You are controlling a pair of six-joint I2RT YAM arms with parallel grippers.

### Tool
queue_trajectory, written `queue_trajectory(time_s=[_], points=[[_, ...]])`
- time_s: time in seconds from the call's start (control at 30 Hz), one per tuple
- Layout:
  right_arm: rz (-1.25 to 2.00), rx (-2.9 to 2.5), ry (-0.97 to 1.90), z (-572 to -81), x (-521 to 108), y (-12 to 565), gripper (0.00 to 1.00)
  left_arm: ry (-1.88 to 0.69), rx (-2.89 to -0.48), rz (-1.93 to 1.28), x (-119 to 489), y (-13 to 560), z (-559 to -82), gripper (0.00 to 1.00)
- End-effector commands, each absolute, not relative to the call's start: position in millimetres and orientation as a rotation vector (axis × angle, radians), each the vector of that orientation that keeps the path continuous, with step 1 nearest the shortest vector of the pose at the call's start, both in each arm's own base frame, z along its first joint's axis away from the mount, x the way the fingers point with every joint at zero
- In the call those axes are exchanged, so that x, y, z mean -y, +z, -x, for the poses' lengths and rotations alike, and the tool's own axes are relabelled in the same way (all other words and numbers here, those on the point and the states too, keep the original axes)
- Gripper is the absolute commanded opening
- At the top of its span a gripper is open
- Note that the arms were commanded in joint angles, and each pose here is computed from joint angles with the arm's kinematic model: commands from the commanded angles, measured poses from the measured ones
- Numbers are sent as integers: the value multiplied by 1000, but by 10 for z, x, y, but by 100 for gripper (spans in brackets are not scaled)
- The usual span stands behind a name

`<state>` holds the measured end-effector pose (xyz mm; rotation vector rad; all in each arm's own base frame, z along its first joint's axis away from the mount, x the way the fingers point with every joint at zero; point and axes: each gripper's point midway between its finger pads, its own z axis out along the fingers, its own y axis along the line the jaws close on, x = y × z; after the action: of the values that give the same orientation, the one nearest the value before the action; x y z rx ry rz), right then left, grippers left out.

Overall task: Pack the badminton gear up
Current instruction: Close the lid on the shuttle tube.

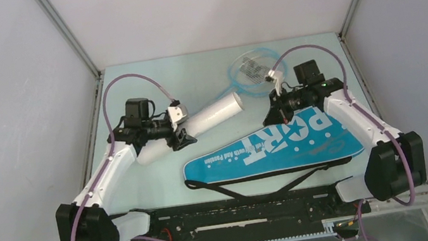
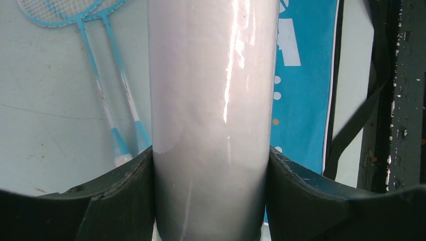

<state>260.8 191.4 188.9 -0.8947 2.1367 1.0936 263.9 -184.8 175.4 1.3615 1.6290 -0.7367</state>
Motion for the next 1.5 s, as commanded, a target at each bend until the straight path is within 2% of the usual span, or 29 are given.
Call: queue_trajectory(time_s=[0.0,0.23,0.43,0.63,0.8,1.03,1.2,1.33,1.47], points=[[1025,-2204,858,-2683,-1878,1372,0,-657,-1539,-1320,1800,2116,-2781,22],[1182,-2365,638,-2584,-1806,676,0,-607,-1562,-1212,1628,2280,-2920,22],[1240,-2406,547,-2584,-1778,482,0,-568,-1557,-1165,1551,2419,-2956,23],[1303,-2423,442,-2570,-1709,406,17,-556,-1539,-1164,1543,2475,-2927,23],[1351,-2450,404,-2534,-1654,311,23,-559,-1530,-1167,1551,2496,-2918,23],[1376,-2462,367,-2499,-1598,310,39,-559,-1527,-1169,1551,2486,-2891,23],[1408,-2449,299,-2512,-1565,282,35,-563,-1523,-1169,1555,2497,-2880,23],[1439,-2431,222,-2515,-1527,252,28,-569,-1524,-1169,1560,2490,-2875,23],[1446,-2403,171,-2536,-1511,282,15,-577,-1525,-1170,1566,2481,-2868,23]])
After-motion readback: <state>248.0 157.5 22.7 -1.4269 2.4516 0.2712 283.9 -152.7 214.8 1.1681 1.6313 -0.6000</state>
